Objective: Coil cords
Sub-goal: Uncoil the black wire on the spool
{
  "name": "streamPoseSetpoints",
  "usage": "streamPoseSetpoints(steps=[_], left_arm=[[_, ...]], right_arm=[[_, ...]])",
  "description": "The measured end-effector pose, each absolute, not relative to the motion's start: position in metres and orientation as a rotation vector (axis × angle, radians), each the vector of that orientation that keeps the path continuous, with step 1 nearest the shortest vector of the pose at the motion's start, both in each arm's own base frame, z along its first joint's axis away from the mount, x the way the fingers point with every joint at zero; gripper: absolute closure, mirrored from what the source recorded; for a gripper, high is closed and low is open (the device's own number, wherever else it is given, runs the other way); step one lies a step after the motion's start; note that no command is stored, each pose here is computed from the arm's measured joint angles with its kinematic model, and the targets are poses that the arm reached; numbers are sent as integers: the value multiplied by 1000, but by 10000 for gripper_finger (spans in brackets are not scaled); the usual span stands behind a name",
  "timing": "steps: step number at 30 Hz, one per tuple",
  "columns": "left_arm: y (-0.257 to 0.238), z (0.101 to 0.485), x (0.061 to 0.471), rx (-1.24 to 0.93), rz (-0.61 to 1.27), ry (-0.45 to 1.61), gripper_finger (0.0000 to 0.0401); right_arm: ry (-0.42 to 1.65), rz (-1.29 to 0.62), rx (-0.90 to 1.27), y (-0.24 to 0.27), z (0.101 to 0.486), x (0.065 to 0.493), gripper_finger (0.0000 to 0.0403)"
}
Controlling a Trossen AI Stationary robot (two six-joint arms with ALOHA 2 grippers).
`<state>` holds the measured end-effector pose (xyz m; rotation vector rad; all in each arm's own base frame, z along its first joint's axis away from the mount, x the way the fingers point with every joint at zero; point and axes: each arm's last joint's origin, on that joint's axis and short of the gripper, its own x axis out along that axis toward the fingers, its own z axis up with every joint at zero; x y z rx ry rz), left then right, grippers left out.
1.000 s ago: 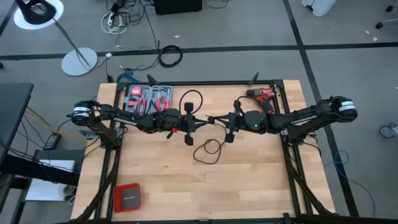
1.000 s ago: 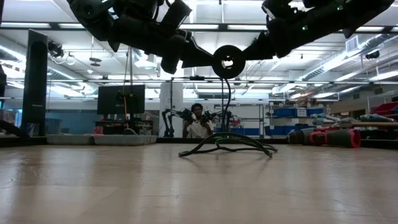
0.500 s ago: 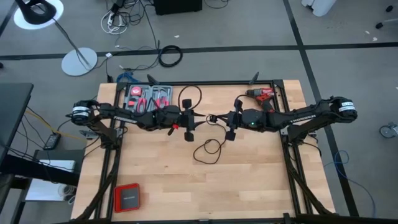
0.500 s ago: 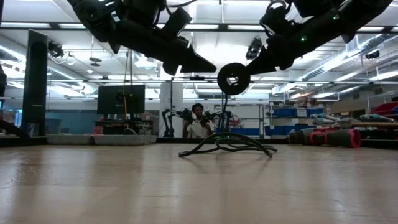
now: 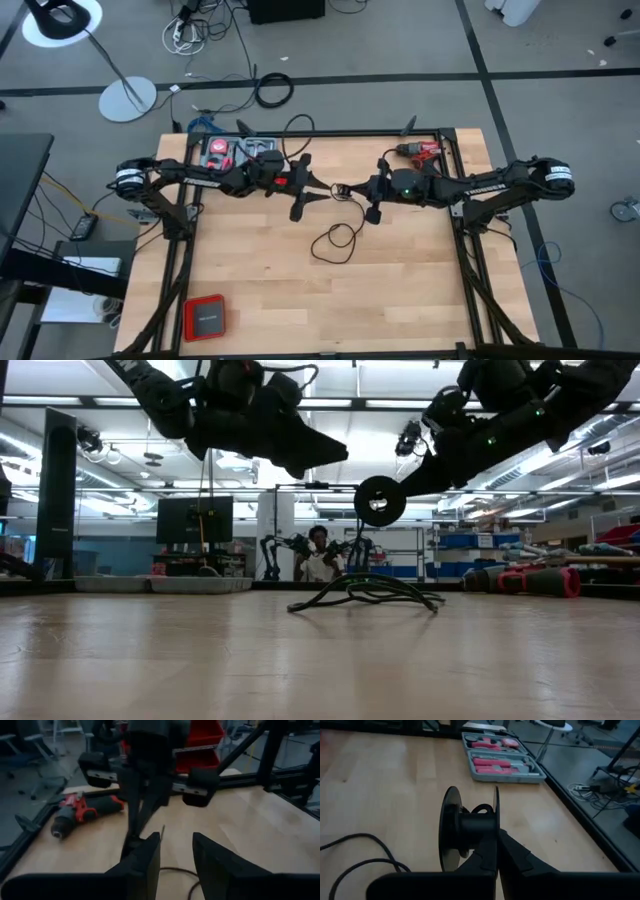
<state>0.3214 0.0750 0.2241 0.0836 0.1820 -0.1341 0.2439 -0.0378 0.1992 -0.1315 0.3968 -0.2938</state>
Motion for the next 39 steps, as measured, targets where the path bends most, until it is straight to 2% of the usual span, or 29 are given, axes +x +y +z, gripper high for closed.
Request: streamPoseSetpoints(steps=[14, 20, 25, 32, 39], left_arm=[[71, 228, 322, 59, -246, 138, 285], [60, 241, 324, 42, -336, 8, 285], [39, 262, 325, 24, -406, -188, 285], [46, 261, 327, -206, -232, -152, 285], [56, 260, 325, -238, -166, -61, 289]], right_arm=[[345, -284, -72, -41, 211, 237, 403], [277, -246, -6, -39, 222, 232, 403], [249, -210, 13, -38, 228, 230, 403], [268, -212, 69, -38, 225, 229, 403], [267, -225, 107, -37, 230, 222, 403]])
